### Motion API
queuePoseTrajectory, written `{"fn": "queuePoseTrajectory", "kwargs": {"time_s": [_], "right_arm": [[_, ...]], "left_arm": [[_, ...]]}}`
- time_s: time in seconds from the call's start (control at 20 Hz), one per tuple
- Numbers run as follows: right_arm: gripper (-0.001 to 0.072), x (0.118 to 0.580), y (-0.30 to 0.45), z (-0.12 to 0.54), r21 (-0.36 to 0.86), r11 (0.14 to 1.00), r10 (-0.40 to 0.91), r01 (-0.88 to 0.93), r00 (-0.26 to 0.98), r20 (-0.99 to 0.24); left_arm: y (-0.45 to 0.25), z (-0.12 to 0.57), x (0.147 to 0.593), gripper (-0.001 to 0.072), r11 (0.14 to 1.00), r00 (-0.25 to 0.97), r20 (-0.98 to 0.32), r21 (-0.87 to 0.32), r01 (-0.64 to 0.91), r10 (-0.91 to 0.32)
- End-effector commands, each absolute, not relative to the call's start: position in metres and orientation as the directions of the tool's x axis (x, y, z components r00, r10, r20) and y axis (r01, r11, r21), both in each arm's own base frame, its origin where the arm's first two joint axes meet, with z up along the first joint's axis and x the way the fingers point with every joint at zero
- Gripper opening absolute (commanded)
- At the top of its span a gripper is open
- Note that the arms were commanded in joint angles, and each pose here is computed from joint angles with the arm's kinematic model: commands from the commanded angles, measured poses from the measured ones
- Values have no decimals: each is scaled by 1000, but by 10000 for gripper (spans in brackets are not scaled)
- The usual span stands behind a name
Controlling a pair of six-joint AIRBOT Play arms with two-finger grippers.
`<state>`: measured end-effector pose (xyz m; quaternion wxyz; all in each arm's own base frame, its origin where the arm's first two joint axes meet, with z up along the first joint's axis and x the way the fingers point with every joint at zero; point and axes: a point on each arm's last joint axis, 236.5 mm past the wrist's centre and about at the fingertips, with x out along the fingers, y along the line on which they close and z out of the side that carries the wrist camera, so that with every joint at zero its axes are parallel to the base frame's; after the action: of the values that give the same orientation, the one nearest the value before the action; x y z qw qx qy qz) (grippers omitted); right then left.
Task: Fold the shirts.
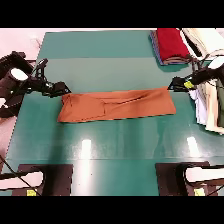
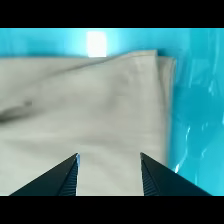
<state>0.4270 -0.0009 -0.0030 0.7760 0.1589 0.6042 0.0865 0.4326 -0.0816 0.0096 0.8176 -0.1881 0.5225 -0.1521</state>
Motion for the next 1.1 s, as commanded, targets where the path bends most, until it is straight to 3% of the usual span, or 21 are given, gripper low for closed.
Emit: {"fn": "queuePoseTrajectory", "kwargs": {"time_s": [0.0, 0.05, 0.15, 0.3, 0.5, 0.55, 0.75, 0.9, 1.05], "right_arm": [[450, 421, -16, -8, 441, 895, 413, 70, 245, -877], [453, 409, -28, -19, 448, 888, 419, 101, 220, -881], [529, 387, -52, -43, 458, 873, 427, 166, 194, -883], [528, 371, -58, -73, 555, 793, 525, 250, 181, -831], [501, 385, -19, -86, 687, 692, 660, 222, 192, -726], [472, 393, -6, -85, 711, 677, 681, 190, 202, -703], [146, 410, 30, -77, 723, 686, 700, 77, 200, -686], [18, 415, 46, -44, 739, 673, 733, -26, 159, -661], [18, 425, 62, 12, 720, 675, 737, -161, 168, -654]], "left_arm": [[-96, 25, 432, 231, 850, 381, -774, -522, 69, -506], [-101, 27, 431, 28, 836, 374, -762, -544, 71, -528], [-113, 31, 430, 25, 819, 369, -746, -568, 82, -554], [-148, 32, 427, 24, 815, 356, -738, -561, 149, -573], [-211, 29, 424, 24, 799, 351, -720, -564, 208, -599], [-227, 25, 423, 24, 796, 347, -717, -561, 229, -605], [-287, 1, 420, 24, 781, 312, -716, -563, 271, -625], [-335, -13, 422, 24, 755, 255, -717, -568, 326, -649], [-370, -23, 426, 24, 735, 220, -713, -577, 356, -666]]}}
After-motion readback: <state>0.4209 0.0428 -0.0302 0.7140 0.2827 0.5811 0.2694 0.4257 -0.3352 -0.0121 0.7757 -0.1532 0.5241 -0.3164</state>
